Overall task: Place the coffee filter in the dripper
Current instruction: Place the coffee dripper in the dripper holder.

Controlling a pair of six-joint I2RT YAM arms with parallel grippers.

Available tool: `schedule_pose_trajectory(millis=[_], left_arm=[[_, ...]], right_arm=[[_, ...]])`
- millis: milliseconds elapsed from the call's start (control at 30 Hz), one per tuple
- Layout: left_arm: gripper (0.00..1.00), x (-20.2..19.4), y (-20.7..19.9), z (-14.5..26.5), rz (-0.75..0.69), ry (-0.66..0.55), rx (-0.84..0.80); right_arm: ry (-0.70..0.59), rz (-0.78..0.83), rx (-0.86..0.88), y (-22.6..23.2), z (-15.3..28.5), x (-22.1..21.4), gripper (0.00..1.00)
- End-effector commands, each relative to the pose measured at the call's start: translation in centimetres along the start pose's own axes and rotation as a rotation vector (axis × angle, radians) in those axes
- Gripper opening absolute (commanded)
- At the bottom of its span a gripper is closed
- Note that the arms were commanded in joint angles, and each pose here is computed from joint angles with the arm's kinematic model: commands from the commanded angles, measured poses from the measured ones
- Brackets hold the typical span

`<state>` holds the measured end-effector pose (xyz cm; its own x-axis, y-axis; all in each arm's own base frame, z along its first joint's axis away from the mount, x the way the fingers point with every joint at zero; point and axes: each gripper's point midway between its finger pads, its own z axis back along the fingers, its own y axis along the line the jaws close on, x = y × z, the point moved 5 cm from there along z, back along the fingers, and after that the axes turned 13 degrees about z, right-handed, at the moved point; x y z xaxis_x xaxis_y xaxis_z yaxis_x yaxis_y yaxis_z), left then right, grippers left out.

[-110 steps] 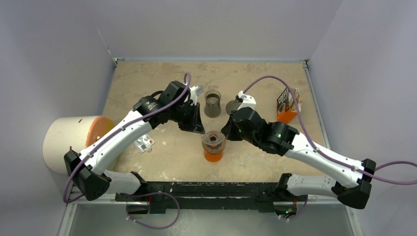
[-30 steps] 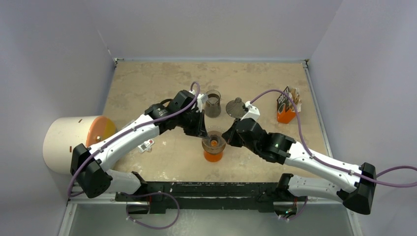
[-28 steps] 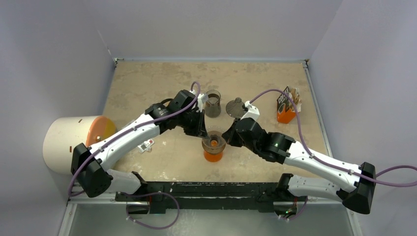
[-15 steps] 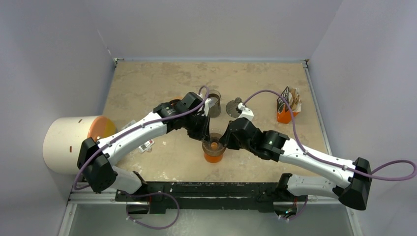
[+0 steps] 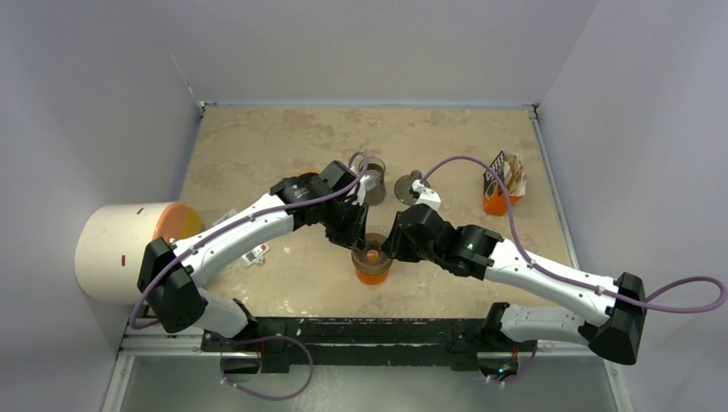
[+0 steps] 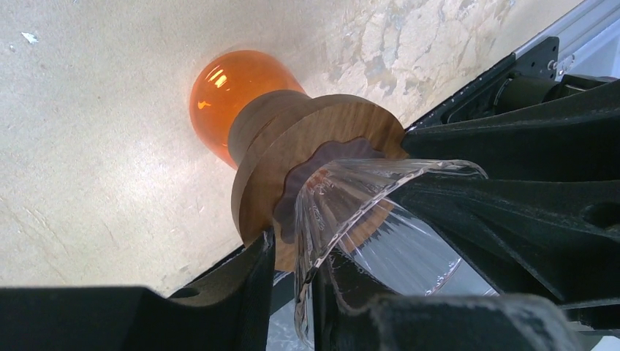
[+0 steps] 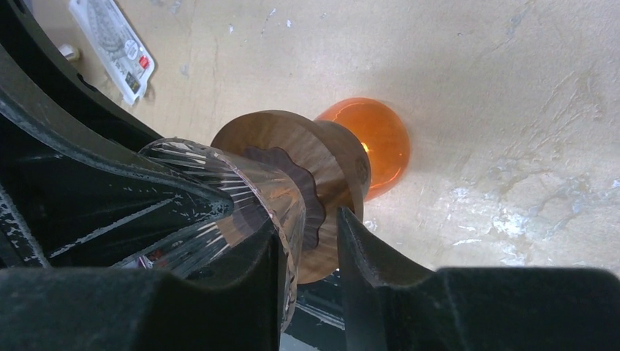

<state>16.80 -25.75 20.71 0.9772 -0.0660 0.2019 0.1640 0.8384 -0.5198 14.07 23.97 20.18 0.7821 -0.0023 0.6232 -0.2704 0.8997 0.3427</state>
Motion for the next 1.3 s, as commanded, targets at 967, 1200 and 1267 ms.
schedule_pose_trajectory(millis=[967,1200,1267], left_arm=[[0.35,2.7,-1.5,2.4,-0.090,-0.077,0.038],[0.43,3.5,-1.1,3.6,-0.119,-0.121,0.093],[0.47,3.8,-1.0,4.2,-0.128,-0.147,0.117]], right_arm=[[-0.110,0.152,-0.107,0.7,2.5,5.0,0.49],[-0.173,0.201,-0.206,-0.9,4.2,6.6,0.55],[-0.200,0.217,-0.235,-1.5,4.8,7.3,0.57]])
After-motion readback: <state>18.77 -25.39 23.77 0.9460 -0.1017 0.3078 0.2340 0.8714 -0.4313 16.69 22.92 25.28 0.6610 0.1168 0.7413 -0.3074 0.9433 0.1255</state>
